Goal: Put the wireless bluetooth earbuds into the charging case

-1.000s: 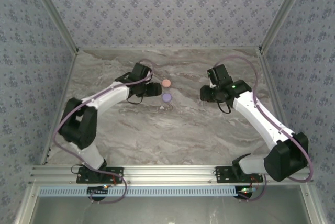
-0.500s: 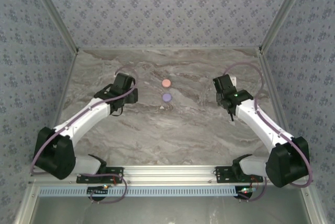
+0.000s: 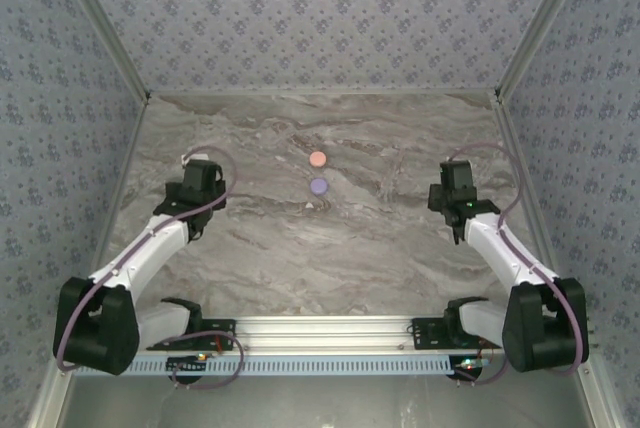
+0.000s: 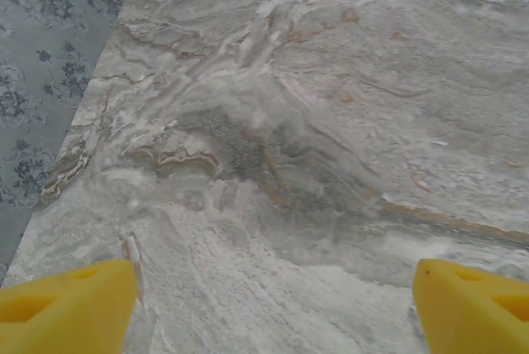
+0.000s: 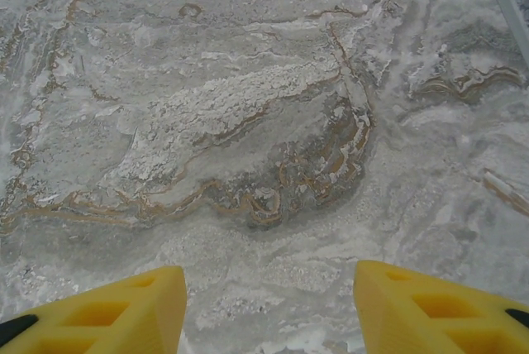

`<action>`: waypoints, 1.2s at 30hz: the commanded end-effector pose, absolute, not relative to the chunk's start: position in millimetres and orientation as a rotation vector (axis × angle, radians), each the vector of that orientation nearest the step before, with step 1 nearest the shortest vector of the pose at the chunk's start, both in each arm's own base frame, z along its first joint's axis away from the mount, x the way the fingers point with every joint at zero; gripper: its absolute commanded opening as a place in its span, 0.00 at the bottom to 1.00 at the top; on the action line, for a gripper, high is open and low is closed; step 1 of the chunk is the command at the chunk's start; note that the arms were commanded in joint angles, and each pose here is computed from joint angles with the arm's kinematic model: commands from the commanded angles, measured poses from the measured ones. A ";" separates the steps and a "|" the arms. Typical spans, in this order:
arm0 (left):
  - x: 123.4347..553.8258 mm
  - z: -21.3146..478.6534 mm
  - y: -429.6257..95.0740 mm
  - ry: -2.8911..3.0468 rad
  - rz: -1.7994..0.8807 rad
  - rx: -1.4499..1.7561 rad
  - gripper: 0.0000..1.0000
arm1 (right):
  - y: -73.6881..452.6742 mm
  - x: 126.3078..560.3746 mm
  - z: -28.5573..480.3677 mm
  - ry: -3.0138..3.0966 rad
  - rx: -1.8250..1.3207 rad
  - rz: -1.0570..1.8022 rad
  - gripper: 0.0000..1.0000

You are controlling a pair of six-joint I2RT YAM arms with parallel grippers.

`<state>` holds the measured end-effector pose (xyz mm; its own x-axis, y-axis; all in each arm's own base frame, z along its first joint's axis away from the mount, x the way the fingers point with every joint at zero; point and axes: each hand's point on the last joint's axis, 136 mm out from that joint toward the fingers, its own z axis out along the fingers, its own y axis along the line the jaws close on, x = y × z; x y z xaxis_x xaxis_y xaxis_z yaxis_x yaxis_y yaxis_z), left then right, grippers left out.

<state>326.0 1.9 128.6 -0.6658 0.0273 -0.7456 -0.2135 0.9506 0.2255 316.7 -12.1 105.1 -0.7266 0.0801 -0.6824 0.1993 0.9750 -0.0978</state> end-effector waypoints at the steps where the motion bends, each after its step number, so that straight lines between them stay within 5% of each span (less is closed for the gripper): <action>1: 342.9 144.3 -3.2 2.143 0.279 -0.089 0.86 | -9.6 336.3 122.8 2.243 0.155 -0.109 0.59; 16: 360.8 134.1 -26.4 1.891 0.024 0.053 0.86 | -24.3 344.2 120.8 1.983 0.093 -0.023 0.63; 36: 380.8 114.6 -13.1 1.889 0.001 0.086 0.86 | -19.9 374.2 105.8 1.943 0.046 0.028 0.66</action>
<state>371.1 -8.1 95.9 -0.3898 0.0505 -0.9195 0.0265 0.9987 0.0436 362.8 -20.4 89.9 -0.4290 0.0608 -0.9013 0.0415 0.9980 0.0476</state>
